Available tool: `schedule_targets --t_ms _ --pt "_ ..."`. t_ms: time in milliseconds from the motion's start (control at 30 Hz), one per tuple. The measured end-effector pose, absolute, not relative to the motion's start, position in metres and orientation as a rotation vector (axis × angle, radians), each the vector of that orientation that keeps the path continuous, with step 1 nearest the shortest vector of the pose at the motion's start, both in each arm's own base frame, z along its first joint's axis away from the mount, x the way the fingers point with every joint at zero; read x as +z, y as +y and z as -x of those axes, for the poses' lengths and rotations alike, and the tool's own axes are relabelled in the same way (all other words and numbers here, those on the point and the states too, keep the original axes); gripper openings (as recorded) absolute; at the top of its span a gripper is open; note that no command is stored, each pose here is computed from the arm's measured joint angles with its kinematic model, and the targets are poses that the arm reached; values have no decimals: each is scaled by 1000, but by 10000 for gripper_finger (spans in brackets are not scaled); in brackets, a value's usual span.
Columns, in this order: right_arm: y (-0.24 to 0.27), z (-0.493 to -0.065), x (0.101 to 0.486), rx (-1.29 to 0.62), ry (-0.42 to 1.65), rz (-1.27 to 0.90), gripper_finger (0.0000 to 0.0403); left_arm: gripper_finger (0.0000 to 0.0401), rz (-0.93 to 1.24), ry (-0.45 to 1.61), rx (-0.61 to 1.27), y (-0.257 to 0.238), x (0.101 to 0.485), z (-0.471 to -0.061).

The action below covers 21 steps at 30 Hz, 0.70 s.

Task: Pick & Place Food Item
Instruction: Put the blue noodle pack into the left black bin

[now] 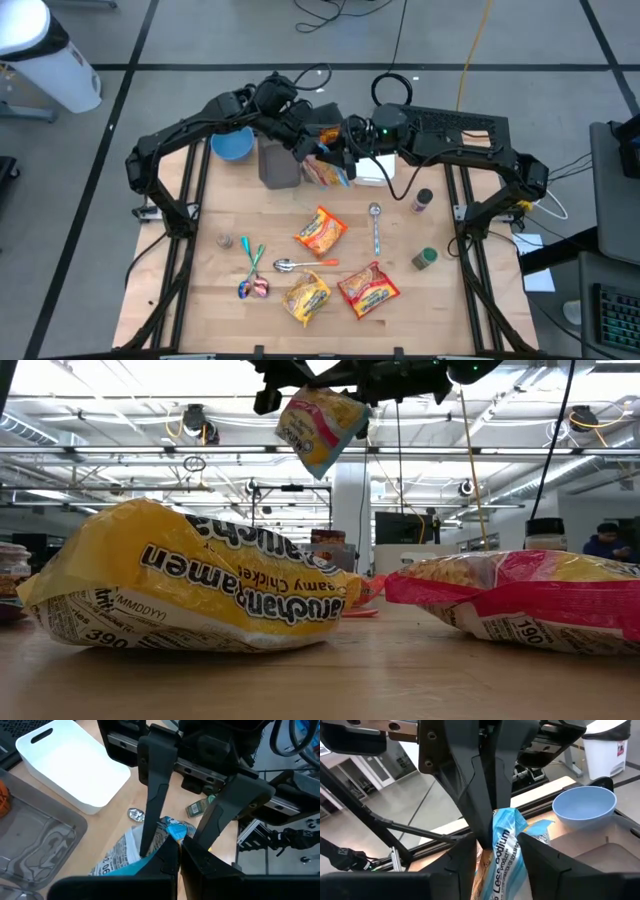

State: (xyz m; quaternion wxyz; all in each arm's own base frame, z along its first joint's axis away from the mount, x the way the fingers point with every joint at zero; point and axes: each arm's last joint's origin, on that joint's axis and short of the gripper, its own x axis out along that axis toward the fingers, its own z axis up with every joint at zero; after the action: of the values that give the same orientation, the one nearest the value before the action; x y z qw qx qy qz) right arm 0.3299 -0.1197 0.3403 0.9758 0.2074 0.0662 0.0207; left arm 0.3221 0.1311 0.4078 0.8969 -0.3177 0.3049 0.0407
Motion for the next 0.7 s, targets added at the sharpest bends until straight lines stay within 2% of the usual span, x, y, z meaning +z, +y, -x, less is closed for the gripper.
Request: schedule_targets --t_ms 700 --pt "-120 -329 338 42 160 -372 5 8 643 629 103 133 408 -322"
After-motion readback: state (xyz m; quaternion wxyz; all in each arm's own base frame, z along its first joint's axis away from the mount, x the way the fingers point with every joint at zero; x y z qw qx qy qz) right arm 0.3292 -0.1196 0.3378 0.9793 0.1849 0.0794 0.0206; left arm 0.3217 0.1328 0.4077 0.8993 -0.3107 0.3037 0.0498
